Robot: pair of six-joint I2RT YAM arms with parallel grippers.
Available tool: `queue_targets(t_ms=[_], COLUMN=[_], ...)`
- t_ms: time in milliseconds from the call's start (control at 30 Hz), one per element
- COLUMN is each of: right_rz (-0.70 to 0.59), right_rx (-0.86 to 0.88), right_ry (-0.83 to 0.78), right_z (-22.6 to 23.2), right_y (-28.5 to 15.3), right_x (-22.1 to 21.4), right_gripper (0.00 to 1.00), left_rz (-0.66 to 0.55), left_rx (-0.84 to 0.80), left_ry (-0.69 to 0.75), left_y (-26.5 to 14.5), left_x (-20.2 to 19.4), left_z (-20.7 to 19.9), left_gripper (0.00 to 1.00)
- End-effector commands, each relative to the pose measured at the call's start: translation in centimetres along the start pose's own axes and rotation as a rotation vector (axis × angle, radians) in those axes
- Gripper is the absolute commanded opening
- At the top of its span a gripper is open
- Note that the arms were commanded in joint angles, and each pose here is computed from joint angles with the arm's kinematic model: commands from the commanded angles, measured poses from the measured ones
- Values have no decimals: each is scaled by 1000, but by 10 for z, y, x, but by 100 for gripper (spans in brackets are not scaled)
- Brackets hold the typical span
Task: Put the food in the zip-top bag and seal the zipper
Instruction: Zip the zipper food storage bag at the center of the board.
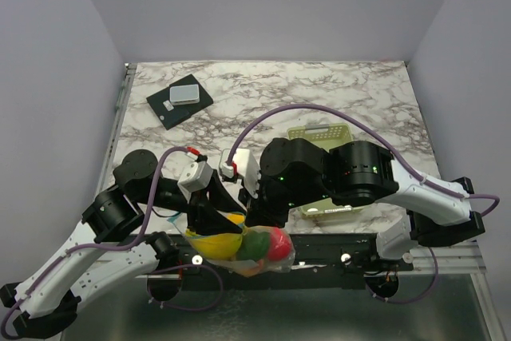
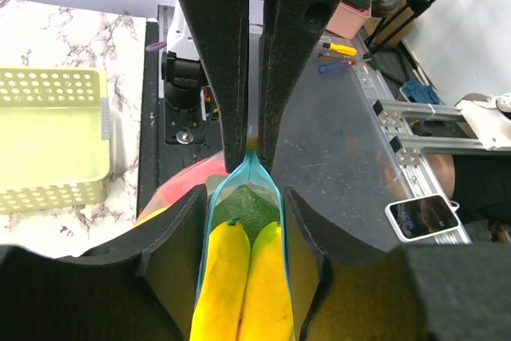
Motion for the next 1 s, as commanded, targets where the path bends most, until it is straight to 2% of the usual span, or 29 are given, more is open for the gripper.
queue_targets(t_ms=[0,133,167,200,233,500,567,667,733,833,967], right_rz=[-74,-86,-90,-92,-95,-115,-130,-163,-206,-260,-296], right_rx=[-10,-18,-21,-21,-25,-82,-92,-114,-127,-128,-98], right_ry=[-3,3,5,8,12,34,39,55,69,80,85], right_z=[2,1,0,0,0,-10,-12,-16,-20,-22,-21], right_y=[-14,-16,-17,-17,-17,-18,-18,-18,-21,-26,-27], right_x=[15,17,18,18,18,18,18,16,17,15,5], right_gripper=[1,1,1,1,1,3,16,45,57,64,66], left_rz=[13,22,24,26,29,39,41,43,40,31,12], left_rx=[34,46,46,45,50,69,86,108,125,146,164], left_ry=[10,10,12,14,16,35,33,29,27,27,30], left_y=[1,1,1,1,1,1,2,1,1,-1,-3], left_x=[-4,-6,-6,-6,-7,-6,-6,-6,-6,-3,4], left_z=[6,8,8,7,8,12,15,19,21,22,21], left_gripper=[40,29,22,7,0,0,0,0,0,0,0])
Point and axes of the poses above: each gripper's point midway between its finger pads, its own y axis out along the fingers, its own z axis along the line the jaws close on, x = y × z, the point moved 1 cm from there along -y, back along the fingers, and after that the axes turned 3 degrees about y, right-handed, at the moved point
